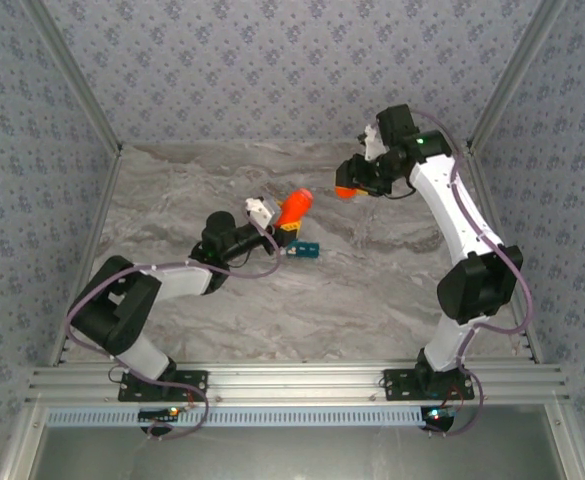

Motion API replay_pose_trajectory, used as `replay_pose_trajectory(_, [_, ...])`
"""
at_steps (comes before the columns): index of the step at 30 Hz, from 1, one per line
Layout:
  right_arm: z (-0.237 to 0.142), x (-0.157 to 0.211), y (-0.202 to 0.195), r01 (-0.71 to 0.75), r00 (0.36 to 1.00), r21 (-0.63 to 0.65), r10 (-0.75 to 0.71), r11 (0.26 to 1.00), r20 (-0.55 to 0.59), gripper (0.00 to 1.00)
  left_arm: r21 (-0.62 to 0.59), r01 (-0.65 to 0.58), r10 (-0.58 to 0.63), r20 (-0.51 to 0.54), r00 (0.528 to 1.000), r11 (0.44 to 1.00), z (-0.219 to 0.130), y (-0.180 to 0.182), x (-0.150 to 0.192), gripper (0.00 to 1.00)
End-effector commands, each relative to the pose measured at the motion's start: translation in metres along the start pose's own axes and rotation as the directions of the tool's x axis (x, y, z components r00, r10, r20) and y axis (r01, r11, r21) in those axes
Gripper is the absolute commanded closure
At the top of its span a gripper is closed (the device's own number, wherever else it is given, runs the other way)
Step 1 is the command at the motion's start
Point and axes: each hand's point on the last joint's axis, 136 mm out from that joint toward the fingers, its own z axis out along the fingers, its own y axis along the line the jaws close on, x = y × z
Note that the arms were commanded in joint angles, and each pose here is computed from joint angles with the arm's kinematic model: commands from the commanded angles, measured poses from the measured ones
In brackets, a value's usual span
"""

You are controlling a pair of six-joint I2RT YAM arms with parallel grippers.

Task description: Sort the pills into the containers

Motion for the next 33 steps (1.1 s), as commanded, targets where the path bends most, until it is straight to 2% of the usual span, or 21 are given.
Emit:
replay_pose_trajectory(1, [-0.005, 0.0, 0.013, 0.03, 0.999, -0.067, -0.032, 0.997, -0.032, 0.53, 0.054, -0.033, 0.028, 0.084, 0.996, 0.998, 0.004, -0.003, -0.022, 1.0])
replay_pose_trajectory(18, [-0.005, 0.003, 0.044, 0.088, 0.988, -0.248, -0.117, 0.965, -0.105, 0.54, 0.12, -0.028, 0.015, 0.108, 0.994, 0.992, 0.021, 0.006, -0.021, 1.0])
replay_pose_trajectory(33, [0.0, 0.02, 0.06, 0.123, 0.973, -0.316, -0.178, 0.941, -0.151, 0.54, 0.18, -0.033, 0.015, 0.099, 0.995, 0.983, 0.025, 0.002, -0.022, 1.0])
